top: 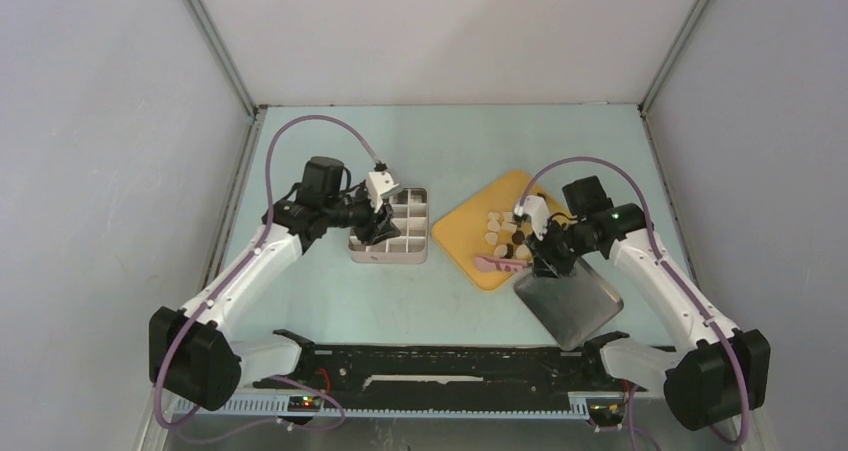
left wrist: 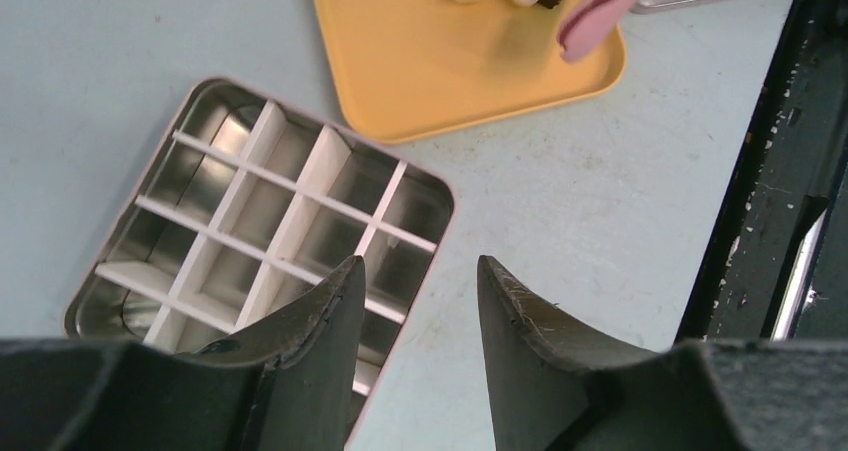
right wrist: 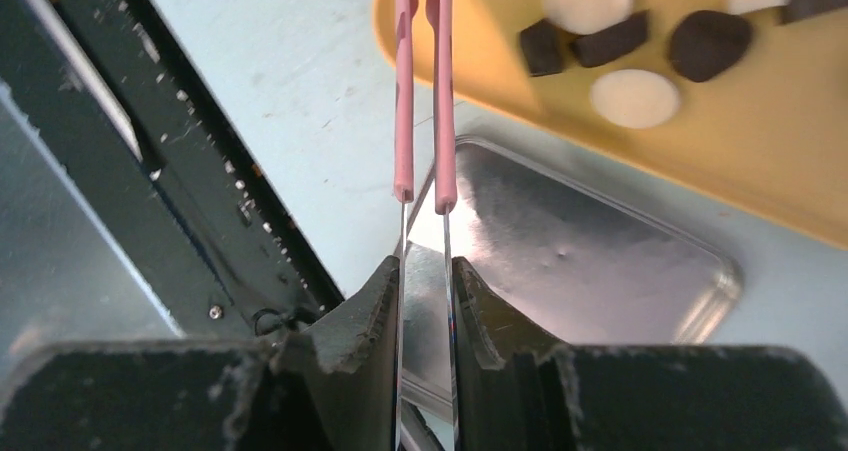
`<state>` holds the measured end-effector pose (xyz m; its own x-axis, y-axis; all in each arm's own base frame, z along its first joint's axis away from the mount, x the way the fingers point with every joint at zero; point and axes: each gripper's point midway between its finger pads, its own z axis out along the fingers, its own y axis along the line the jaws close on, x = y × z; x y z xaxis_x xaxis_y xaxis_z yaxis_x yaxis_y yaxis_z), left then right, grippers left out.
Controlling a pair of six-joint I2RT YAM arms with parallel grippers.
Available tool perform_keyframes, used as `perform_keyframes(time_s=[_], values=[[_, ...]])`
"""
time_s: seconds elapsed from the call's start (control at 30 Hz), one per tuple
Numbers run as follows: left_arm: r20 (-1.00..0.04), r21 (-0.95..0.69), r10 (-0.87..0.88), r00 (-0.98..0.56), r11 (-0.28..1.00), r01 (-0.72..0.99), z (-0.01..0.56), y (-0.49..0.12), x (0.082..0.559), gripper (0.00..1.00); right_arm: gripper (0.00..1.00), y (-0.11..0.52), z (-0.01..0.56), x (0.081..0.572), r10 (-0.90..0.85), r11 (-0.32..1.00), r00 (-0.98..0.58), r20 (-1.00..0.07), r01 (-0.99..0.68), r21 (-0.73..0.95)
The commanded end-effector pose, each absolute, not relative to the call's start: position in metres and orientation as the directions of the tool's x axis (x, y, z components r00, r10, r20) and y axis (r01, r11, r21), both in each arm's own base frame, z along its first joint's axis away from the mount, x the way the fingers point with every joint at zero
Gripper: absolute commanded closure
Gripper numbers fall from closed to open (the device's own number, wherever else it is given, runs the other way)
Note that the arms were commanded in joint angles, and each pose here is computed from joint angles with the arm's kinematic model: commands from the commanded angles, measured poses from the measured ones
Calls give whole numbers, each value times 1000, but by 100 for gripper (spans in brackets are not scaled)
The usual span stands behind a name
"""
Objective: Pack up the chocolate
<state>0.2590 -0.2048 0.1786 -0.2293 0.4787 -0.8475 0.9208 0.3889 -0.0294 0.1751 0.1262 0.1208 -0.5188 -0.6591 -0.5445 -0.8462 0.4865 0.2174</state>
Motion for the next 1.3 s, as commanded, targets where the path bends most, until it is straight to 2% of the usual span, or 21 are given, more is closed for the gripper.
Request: perform_keyframes(time_s=[0.0,0.1,0.3,0.5,0.93,1.27], values=[[-833,-66,460,-307,468,881,174,-187,258,50,88,120,143,219,-585,628,-569,-578,-769,121],[-822,-44,470,-321,511,859,178,-177,263,50,87,116,157,237,-541,678,-594,-595,-727,109],[-808,-3,478,-346,583,812,191,-160,270,49,78,108,160,267,-509,750,-635,-582,-659,63],[-805,1,459,-375,634,773,200,-147,269,49,77,106,158,293,-465,794,-683,-563,-603,76],[-807,4,446,-388,660,752,200,-139,262,48,73,123,145,320,-437,786,-721,-538,-597,162],[-811,1,440,-386,660,751,198,-139,261,48,68,121,127,329,-465,798,-740,-486,-588,131]])
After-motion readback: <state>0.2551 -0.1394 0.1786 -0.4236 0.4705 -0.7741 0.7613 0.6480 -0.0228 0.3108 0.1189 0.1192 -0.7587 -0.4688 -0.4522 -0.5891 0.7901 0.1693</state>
